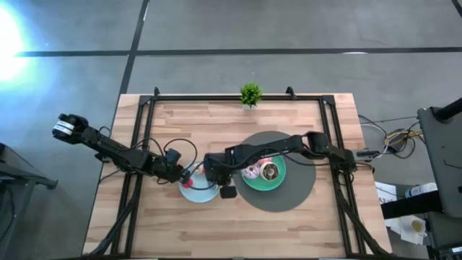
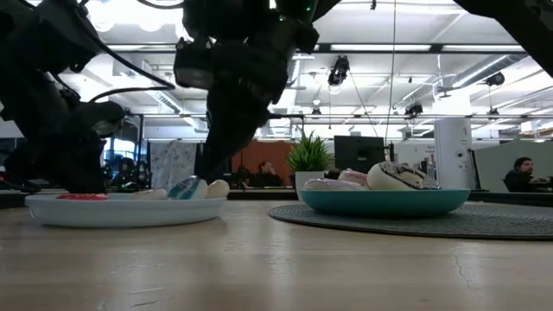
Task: Pick & Place donuts
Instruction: Adjust the small blue donut on the light blue plate to align the position
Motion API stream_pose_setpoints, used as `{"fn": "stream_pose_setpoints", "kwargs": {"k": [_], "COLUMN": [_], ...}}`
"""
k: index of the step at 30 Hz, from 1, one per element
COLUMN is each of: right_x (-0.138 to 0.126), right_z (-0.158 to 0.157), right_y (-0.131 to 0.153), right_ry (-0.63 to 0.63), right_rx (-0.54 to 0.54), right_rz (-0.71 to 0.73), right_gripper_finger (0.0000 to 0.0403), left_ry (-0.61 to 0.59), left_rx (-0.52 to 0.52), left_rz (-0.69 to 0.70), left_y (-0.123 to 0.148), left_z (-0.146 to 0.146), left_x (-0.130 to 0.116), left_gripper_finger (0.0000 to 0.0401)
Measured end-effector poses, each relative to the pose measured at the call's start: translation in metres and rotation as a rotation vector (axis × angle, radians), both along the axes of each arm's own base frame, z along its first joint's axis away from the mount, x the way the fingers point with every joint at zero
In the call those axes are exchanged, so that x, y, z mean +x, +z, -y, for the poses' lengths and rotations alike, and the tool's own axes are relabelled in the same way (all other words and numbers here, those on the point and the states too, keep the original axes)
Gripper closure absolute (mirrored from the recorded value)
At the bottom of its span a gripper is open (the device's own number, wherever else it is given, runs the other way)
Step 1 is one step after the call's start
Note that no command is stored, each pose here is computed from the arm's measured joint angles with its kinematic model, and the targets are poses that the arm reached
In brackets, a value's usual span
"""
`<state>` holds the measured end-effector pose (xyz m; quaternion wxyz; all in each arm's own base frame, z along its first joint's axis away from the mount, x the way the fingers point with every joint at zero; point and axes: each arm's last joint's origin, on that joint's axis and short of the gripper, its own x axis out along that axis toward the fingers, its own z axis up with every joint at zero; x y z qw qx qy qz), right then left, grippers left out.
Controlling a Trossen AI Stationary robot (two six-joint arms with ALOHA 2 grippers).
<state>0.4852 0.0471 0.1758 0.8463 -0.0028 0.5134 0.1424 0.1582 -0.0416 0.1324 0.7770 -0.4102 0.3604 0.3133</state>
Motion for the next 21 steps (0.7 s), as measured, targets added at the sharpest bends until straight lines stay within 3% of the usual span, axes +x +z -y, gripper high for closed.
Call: {"fn": "stream_pose_setpoints", "kwargs": {"k": [10, 21], "right_x": [0.002, 0.010], "right_z": [0.001, -0.011], "right_y": [-0.006, -0.015], "right_ry": [-0.013, 0.024], "right_rx": [-0.042, 0.065], "right_rz": [0.004, 0.044], "right_gripper_finger": [0.0392, 0.0392], "left_ry": [0.000, 0.009], "left_rx": [-0.004, -0.006], "left_rz": [0.014, 0.017], "left_y": [0.001, 0.001], "left_z": [0.000, 0.000], "left_x": [0.001, 0.001], "left_gripper_finger": [0.0401, 0.0401]}}
